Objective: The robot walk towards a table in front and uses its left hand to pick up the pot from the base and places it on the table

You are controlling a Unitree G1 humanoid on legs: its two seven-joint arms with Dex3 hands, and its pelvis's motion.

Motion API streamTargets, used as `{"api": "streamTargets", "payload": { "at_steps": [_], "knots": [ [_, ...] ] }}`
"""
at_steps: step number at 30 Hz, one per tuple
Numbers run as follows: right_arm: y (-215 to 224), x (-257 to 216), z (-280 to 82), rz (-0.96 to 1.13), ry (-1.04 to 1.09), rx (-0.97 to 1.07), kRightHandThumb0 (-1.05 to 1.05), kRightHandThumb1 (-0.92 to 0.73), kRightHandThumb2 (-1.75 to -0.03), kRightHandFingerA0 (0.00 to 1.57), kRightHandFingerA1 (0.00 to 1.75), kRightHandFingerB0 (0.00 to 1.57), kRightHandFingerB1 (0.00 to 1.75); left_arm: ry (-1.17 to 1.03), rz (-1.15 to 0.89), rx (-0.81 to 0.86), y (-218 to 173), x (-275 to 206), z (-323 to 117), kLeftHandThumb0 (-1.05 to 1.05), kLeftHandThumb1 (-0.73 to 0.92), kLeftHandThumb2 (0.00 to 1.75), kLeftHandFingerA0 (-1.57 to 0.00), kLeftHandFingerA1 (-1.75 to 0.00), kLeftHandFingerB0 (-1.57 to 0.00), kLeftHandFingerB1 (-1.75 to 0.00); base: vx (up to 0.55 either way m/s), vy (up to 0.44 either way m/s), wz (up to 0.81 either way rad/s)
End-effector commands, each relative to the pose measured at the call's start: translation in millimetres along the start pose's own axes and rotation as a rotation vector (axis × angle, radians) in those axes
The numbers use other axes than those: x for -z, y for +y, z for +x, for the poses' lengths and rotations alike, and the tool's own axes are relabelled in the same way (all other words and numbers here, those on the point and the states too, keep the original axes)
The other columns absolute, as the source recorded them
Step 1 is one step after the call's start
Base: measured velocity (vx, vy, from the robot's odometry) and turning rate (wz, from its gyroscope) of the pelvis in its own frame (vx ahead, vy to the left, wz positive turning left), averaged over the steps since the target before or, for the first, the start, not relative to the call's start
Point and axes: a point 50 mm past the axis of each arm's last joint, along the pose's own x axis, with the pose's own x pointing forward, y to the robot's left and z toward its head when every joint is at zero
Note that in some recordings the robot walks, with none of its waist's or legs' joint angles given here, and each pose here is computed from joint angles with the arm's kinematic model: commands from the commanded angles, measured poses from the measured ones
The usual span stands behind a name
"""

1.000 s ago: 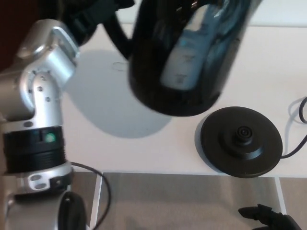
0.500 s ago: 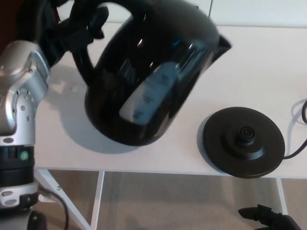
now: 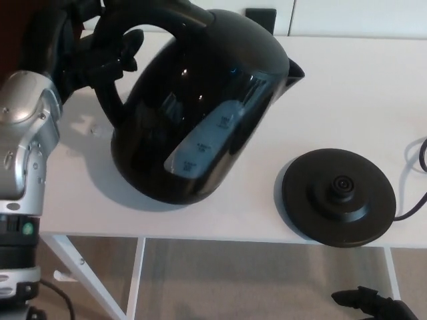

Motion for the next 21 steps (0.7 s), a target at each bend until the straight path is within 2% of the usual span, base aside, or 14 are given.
{"api": "streamTargets", "payload": {
  "at_steps": [1,2,3,4,5,6,7,8,11,12,16,17,18,21],
  "knots": [
    [-8,0,0,-0.031,-0.003,0.011,-0.07,-0.63,-0.58,0.57,0.49,0.45,0.44,-0.039,0.071,0.026,0,0,-1,-0.23,0.76,0.63,-0.98,-0.73,-0.54,-0.41,0.00,0.000,0.00],
    [-8,-1,1,-0.032,-0.007,0.012,-0.07,-0.63,-0.58,0.57,0.49,0.45,0.44,-0.024,0.070,0.041,0,2,-1,-0.23,0.76,0.63,-0.98,-0.73,-0.54,-0.41,0.00,0.000,0.00],
    [-8,-2,2,-0.032,-0.004,0.012,-0.08,-0.63,-0.58,0.57,0.49,0.45,0.44,-0.019,0.072,0.074,0,4,-2,-0.22,0.74,0.62,-0.84,-0.55,-0.44,-0.37,0.00,0.000,0.00],
    [-9,-2,2,-0.033,-0.008,0.011,-0.09,-0.63,-0.58,0.56,0.49,0.46,0.44,0.008,0.081,0.120,-1,6,-2,-0.18,0.44,0.89,-0.49,-0.62,-0.15,-0.47,0.00,0.000,0.00],
    [-10,-3,2,-0.034,-0.010,0.011,-0.09,-0.63,-0.58,0.56,0.49,0.46,0.44,0.020,0.085,0.139,-1,7,-2,-0.18,0.44,0.89,-0.49,-0.62,-0.15,-0.47,0.00,0.000,0.00],
    [-11,-3,2,-0.033,-0.011,0.010,-0.08,-0.63,-0.58,0.55,0.49,0.47,0.45,0.036,0.089,0.174,-2,8,-3,-0.27,0.51,0.60,-0.38,-0.42,-0.20,-0.32,0.00,0.000,0.00],
    [-11,-3,2,-0.034,-0.020,0.008,-0.07,-0.63,-0.58,0.55,0.50,0.47,0.46,0.044,0.111,0.207,-2,9,-4,-0.32,0.48,0.62,-0.28,-0.40,-0.14,-0.32,0.00,0.000,0.00],
    [-11,-4,2,-0.037,-0.024,0.005,-0.08,-0.63,-0.57,0.54,0.49,0.47,0.46,0.056,0.144,0.248,-2,10,-5,-0.23,0.44,0.92,-0.03,-0.49,0.00,-0.47,0.00,0.000,0.00],
    [-11,-4,2,-0.043,-0.024,-0.003,-0.08,-0.63,-0.58,0.52,0.49,0.47,0.45,0.103,0.190,0.326,-1,14,-6,-0.21,0.45,0.92,-0.03,-0.50,0.00,-0.48,0.00,0.000,0.00],
    [-11,-4,2,-0.041,-0.020,-0.004,-0.08,-0.63,-0.58,0.52,0.48,0.47,0.45,0.112,0.208,0.337,-1,15,-6,-0.33,0.48,0.57,-0.14,-0.37,-0.07,-0.21,0.00,0.000,0.00],
    [-12,-5,3,-0.045,-0.017,0.001,-0.09,-0.63,-0.58,0.52,0.48,0.47,0.45,0.140,0.199,0.361,-1,18,-8,-0.36,0.45,0.62,-0.09,-0.39,-0.08,-0.22,0.00,0.000,0.00],
    [-12,-5,4,-0.044,-0.018,0.002,-0.08,-0.63,-0.57,0.52,0.48,0.48,0.45,0.139,0.199,0.365,0,19,-9,-0.25,0.49,0.56,-0.10,-0.36,-0.08,-0.22,0.00,0.000,0.00],
    [-13,-6,4,-0.051,-0.023,0.002,-0.08,-0.62,-0.57,0.52,0.48,0.48,0.46,0.136,0.209,0.371,0,19,-10,-0.28,0.48,0.63,-0.08,-0.39,-0.06,-0.21,0.00,0.000,0.00],
    [-13,-7,5,-0.056,-0.026,0.003,-0.07,-0.62,-0.57,0.53,0.48,0.49,0.46,0.146,0.228,0.373,2,21,-12,-0.28,0.46,0.61,-0.08,-0.38,-0.10,-0.20,0.00,0.000,0.00]
  ]
}}
